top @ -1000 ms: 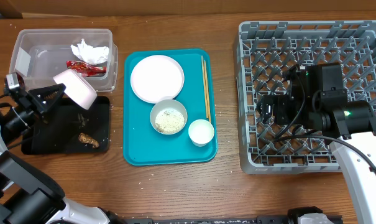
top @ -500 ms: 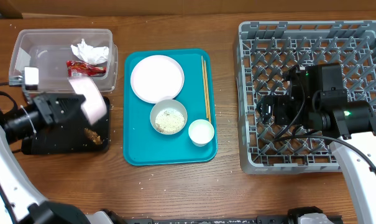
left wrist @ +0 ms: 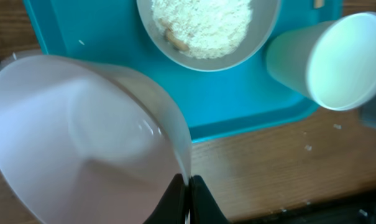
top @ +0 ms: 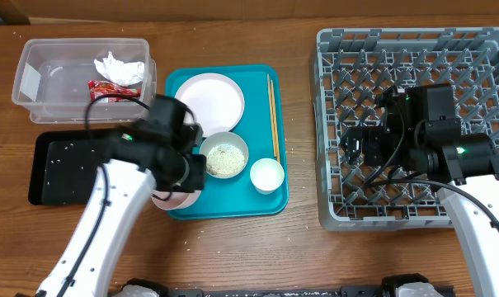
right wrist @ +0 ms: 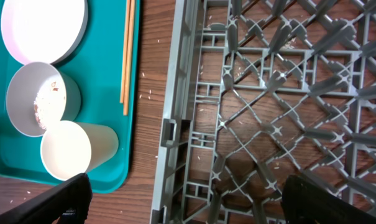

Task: Sort waste into correct bins and load items into the dishwasher
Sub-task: 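Set the pink bowl back on the teal tray and release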

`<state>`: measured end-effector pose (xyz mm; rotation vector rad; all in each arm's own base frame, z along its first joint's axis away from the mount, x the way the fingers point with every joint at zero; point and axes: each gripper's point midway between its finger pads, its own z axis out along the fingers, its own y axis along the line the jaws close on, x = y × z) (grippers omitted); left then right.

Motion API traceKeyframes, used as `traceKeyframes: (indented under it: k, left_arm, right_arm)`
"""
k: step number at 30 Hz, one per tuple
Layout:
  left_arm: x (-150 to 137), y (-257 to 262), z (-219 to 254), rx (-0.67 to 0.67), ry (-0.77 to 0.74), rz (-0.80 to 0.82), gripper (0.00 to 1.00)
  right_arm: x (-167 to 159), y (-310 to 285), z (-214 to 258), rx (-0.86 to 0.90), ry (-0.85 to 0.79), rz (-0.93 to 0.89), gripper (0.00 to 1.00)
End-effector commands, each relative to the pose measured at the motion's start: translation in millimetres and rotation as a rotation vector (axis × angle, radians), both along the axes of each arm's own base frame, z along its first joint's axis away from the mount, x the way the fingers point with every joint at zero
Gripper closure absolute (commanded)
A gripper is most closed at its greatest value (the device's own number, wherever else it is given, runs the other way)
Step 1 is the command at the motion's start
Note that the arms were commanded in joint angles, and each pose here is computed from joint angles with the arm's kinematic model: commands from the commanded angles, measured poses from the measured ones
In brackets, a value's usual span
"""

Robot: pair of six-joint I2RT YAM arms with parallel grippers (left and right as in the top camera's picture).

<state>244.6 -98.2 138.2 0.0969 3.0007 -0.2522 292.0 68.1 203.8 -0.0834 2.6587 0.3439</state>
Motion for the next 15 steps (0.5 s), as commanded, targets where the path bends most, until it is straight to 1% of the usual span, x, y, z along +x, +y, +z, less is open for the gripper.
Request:
traceKeyframes:
  k: [1, 5, 6, 7, 8, 9, 11, 13, 15]
  left_arm:
    - [-0.8, 3.9, -30.4, 0.125, -0.047, 0.075, 0.96]
    - [-3.3, -9.0, -59.0, 0.117, -0.064, 0.026, 0.95]
    - [-3.1, -10.4, -62.1, 0.115, -0.068, 0.022, 0.91]
    - [-1.4, -12.3, -65.4, 0.11, -0.077, 0.019, 0.8]
    - [1.9, -14.0, -65.4, 0.104, -0.09, 0.016, 0.64]
    - [4.9, -15.6, -63.0, 0.101, -0.103, 0.001, 0.5]
    - [17.3, -21.5, -46.1, 0.095, -0.153, -0.063, 0.37]
    - [34.8, -29.9, -17.4, 0.085, -0.228, -0.136, 0.33]
    - [48.7, -37.8, 4.3, 0.08, -0.303, -0.226, 0.26]
  right_arm:
    - [3.6, 0.7, 8.3, 0.011, -0.024, 0.0, 0.0]
    - [3.2, 0.7, 8.1, 0.011, -0.023, 0.0, 0.0]
    - [3.2, 0.7, 8.1, 0.011, -0.023, 0.0, 0.0]
    - [3.2, 0.7, 8.1, 0.011, -0.023, 0.0, 0.0]
    - [3.2, 0.7, 8.1, 0.011, -0.023, 0.0, 0.0]
    - [2.9, 0.7, 7.9, 0.011, -0.021, 0.0, 0.0]
    - [2.7, 0.6, 7.8, 0.011, -0.02, 0.0, 0.0]
    - [2.7, 0.6, 7.8, 0.011, -0.02, 0.0, 0.0]
    - [2.7, 0.6, 7.8, 0.011, -0.02, 0.0, 0.0]
